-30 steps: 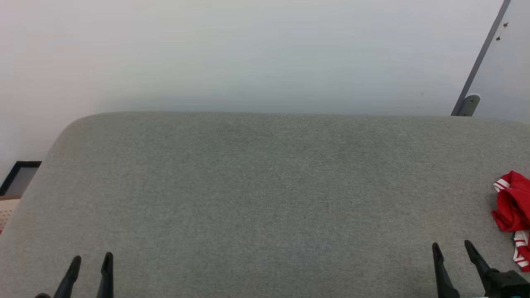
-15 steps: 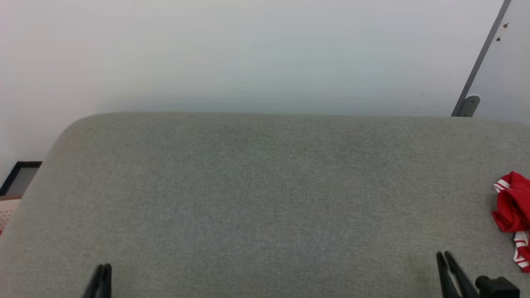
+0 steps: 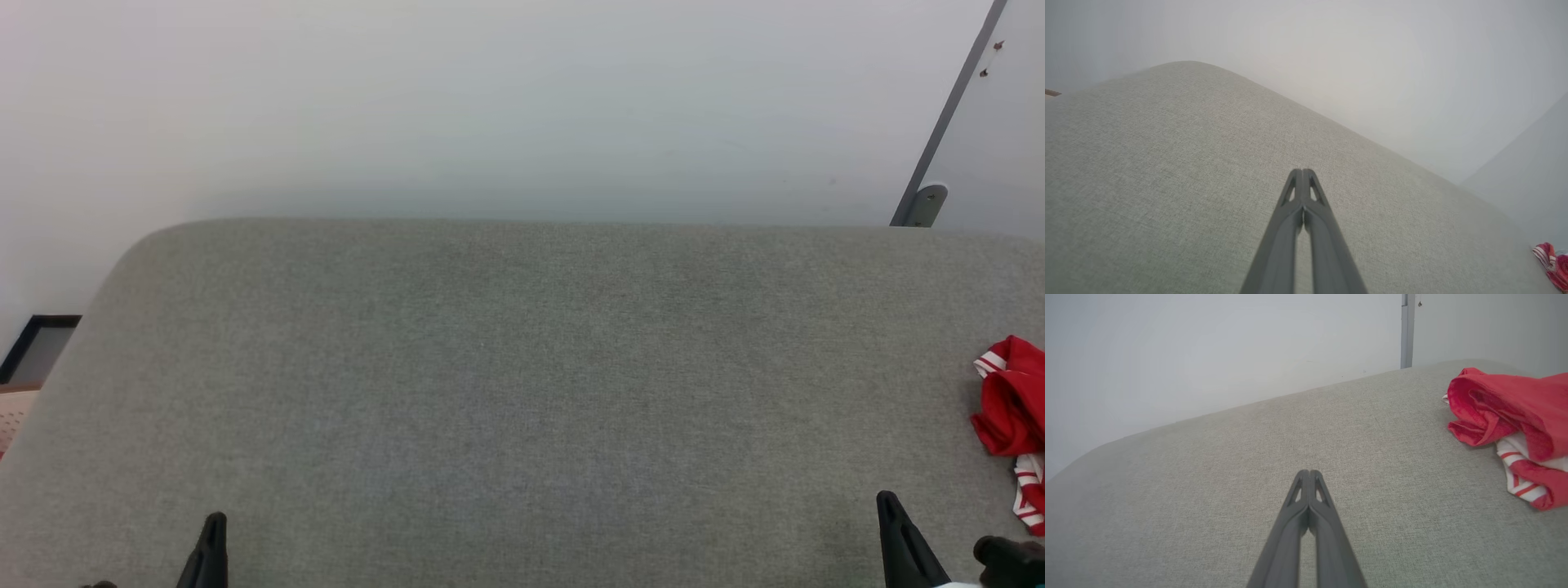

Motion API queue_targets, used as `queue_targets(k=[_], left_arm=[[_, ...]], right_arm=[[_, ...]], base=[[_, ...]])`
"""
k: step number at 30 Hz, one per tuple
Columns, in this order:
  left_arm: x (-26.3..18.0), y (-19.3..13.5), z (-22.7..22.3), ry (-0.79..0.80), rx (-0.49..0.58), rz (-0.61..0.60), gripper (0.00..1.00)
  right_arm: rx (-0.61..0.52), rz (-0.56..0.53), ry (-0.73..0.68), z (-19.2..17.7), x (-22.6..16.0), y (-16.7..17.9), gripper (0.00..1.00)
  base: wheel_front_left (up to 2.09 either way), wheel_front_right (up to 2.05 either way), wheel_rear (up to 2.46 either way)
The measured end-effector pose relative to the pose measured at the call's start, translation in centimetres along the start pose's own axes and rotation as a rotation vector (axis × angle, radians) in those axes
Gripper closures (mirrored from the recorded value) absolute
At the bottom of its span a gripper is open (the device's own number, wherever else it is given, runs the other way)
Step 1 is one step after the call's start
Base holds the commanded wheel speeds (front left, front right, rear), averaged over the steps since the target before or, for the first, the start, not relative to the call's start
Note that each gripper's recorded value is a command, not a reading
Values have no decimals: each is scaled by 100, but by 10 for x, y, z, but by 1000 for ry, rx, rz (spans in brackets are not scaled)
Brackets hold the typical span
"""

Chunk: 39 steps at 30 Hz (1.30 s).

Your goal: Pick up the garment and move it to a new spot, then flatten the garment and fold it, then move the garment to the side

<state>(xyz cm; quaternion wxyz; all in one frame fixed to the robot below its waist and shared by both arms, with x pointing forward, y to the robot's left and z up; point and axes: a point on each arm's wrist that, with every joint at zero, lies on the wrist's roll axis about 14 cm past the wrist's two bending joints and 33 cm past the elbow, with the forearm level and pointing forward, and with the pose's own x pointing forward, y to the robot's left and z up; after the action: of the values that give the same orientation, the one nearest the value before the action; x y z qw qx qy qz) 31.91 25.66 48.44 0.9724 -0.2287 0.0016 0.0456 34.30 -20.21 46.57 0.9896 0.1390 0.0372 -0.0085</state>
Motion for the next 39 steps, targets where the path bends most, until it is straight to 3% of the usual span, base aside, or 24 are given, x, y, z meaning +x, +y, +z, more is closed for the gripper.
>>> queue_targets(k=[39], left_arm=[[29,-20,-7,27,-518,25,100]], right_arm=[[607,-40,-16,15,19,-1,100]], base=[[0,0,0]])
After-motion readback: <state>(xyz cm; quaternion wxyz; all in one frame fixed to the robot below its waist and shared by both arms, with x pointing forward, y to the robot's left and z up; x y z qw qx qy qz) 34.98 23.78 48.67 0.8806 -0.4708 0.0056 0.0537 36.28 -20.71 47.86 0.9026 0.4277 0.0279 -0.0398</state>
